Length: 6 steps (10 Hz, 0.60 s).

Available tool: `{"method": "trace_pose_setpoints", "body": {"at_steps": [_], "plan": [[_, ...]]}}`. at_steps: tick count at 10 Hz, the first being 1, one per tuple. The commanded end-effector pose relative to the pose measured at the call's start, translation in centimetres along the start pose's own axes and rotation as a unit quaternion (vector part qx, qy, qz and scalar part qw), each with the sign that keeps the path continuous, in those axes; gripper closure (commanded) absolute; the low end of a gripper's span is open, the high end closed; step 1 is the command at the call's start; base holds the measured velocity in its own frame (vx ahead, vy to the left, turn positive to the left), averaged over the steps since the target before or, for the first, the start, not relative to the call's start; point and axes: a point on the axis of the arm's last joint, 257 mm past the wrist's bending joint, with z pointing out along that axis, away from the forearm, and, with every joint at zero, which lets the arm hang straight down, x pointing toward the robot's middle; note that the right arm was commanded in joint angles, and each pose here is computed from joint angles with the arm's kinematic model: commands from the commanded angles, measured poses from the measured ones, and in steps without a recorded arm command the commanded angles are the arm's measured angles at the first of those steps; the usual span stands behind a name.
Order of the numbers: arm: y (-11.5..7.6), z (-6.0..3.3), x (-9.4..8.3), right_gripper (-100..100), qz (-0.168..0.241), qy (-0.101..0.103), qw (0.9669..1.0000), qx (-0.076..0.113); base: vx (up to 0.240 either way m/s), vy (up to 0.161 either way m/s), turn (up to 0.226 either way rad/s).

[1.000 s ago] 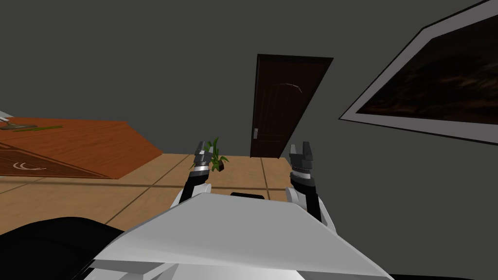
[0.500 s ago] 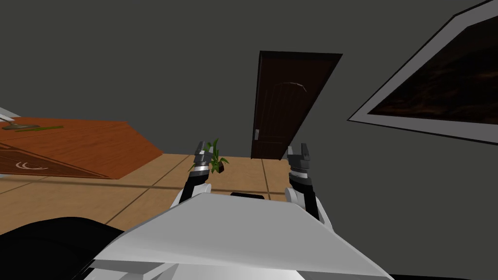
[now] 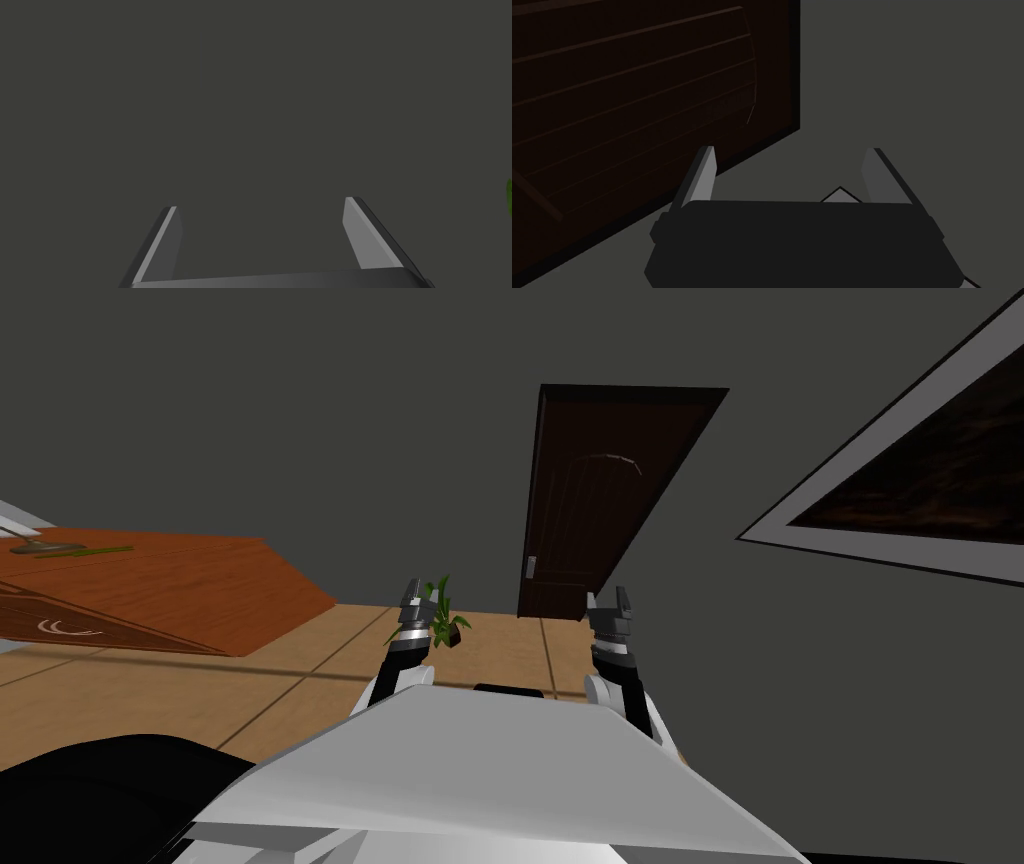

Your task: Pull the door open

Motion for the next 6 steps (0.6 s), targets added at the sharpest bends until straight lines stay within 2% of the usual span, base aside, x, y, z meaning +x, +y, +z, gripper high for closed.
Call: {"method": "trace_pose_setpoints", "body": {"at_steps": [1,3,6], "plan": [[-0.9,-0.29,-0.2,-100,0.027,-0.004,0.9996,0.011,0.097,0.007,0.040],[-2.1,-0.59,-0.6,-100,0.058,-0.010,0.9980,0.024,0.100,0.009,0.038],[-3.9,-1.14,-1.2,-100,0.108,-0.021,0.9930,0.044,0.103,0.013,0.037]]}}
